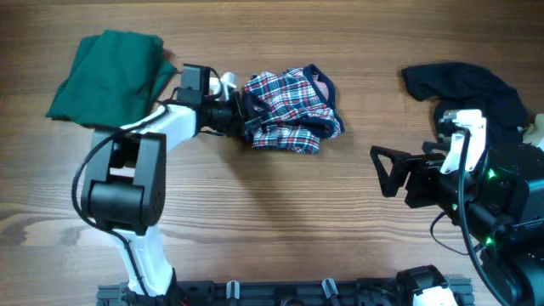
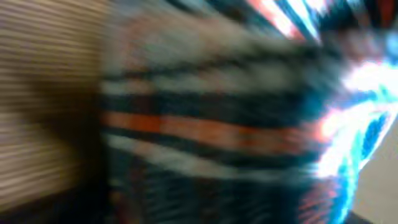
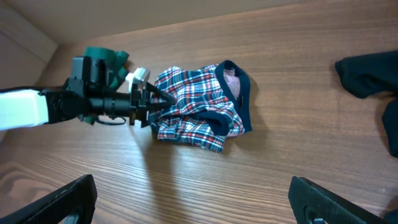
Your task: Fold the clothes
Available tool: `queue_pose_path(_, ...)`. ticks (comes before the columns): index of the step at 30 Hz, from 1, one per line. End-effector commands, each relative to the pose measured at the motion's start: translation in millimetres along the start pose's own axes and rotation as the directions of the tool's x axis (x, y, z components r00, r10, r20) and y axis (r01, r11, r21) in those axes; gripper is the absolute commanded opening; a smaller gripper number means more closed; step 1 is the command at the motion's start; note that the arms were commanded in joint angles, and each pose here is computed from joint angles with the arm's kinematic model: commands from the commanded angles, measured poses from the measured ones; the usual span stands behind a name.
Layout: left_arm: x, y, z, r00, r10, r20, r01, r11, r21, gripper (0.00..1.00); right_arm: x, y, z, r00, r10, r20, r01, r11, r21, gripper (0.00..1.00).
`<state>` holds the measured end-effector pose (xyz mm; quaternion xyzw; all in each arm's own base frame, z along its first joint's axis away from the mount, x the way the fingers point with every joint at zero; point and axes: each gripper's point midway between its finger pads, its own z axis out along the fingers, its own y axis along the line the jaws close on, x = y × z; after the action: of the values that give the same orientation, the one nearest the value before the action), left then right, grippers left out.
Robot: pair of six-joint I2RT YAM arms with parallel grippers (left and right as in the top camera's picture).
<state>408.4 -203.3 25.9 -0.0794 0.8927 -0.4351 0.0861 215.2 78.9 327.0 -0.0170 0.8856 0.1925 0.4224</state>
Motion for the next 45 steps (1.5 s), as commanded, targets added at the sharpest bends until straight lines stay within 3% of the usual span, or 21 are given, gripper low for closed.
queue_pose_path(1,16,17,17,0.991,0.131,-0.029,-0.134,0.983,-0.125,0.93,-5,4,-7,1.000,0.003,0.024,-0.003,1.000,-0.013,1.00)
queue_pose_path(4,11,19,19,0.985,0.173,-0.010,-0.173,0.973,-0.150,0.97,-5,4,-7,0.999,0.022,0.024,-0.022,1.000,-0.014,1.00)
queue_pose_path(6,11,7,26,0.976,0.218,0.000,-0.216,0.968,-0.127,0.93,-5,4,-7,0.999,0.022,0.023,-0.022,1.000,-0.014,1.00)
queue_pose_path(9,30,-18,49,0.954,0.298,-0.032,-0.299,0.951,-0.078,0.54,-5,4,-7,0.999,0.022,0.023,-0.022,1.000,-0.014,1.00)
queue_pose_path(10,38,-27,58,0.943,0.330,-0.042,-0.332,0.942,-0.059,0.32,-5,4,-7,0.999,0.026,0.023,-0.026,1.000,-0.015,1.00)
queue_pose_path(12,50,-47,73,0.918,0.394,-0.041,-0.395,0.919,-0.018,0.04,-4,6,-7,1.000,0.026,0.016,-0.026,0.999,-0.029,1.00)
queue_pose_path(15,42,-58,73,0.922,0.388,0.000,-0.388,0.921,0.013,0.04,1,5,-7,1.000,0.030,-0.001,-0.030,0.999,-0.023,1.00)
queue_pose_path(18,14,-84,40,0.950,0.304,0.070,-0.311,0.940,0.138,0.04,0,5,-7,1.000,0.029,-0.001,-0.029,0.999,-0.022,1.00)
queue_pose_path(22,-39,-112,-42,0.962,0.139,0.236,-0.187,0.963,0.196,0.04,1,5,-7,1.000,0.024,-0.002,-0.024,0.999,-0.022,1.00)
queue_pose_path(27,-77,-146,-131,0.896,0.085,0.437,-0.213,0.944,0.253,0.04,2,4,-6,1.000,0.026,-0.009,-0.027,0.999,-0.020,1.00)
queue_pose_path(30,-111,-150,-205,0.784,-0.002,0.621,-0.200,0.946,0.255,0.04,5,4,-6,0.999,0.028,-0.017,-0.029,0.999,-0.018,1.00)
queue_pose_path(34,-149,-105,-262,0.618,-0.072,0.783,-0.104,0.980,0.172,0.04,10,2,-6,0.999,0.031,-0.039,-0.031,0.999,-0.011,1.00)
queue_pose_path(37,-171,-101,-312,0.409,0.114,0.905,-0.218,0.976,-0.025,0.04,10,2,-6,0.999,0.032,-0.038,-0.033,0.999,-0.011,1.00)
queue_pose_path(39,-183,-80,-347,0.290,0.118,0.950,-0.141,0.987,-0.080,0.04,10,2,-6,0.999,0.034,-0.038,-0.034,0.999,-0.011,1.00)
queue_pose_path(42,-186,-51,-383,0.219,0.206,0.954,-0.101,0.977,-0.188,0.04,10,2,-6,0.999,0.033,-0.039,-0.034,0.999,-0.011,1.00)
queue_pose_path(45,-186,-18,-411,0.201,0.225,0.953,-0.055,0.974,-0.218,0.04,10,3,-1,0.998,0.037,-0.055,-0.038,0.999,-0.017,1.00)
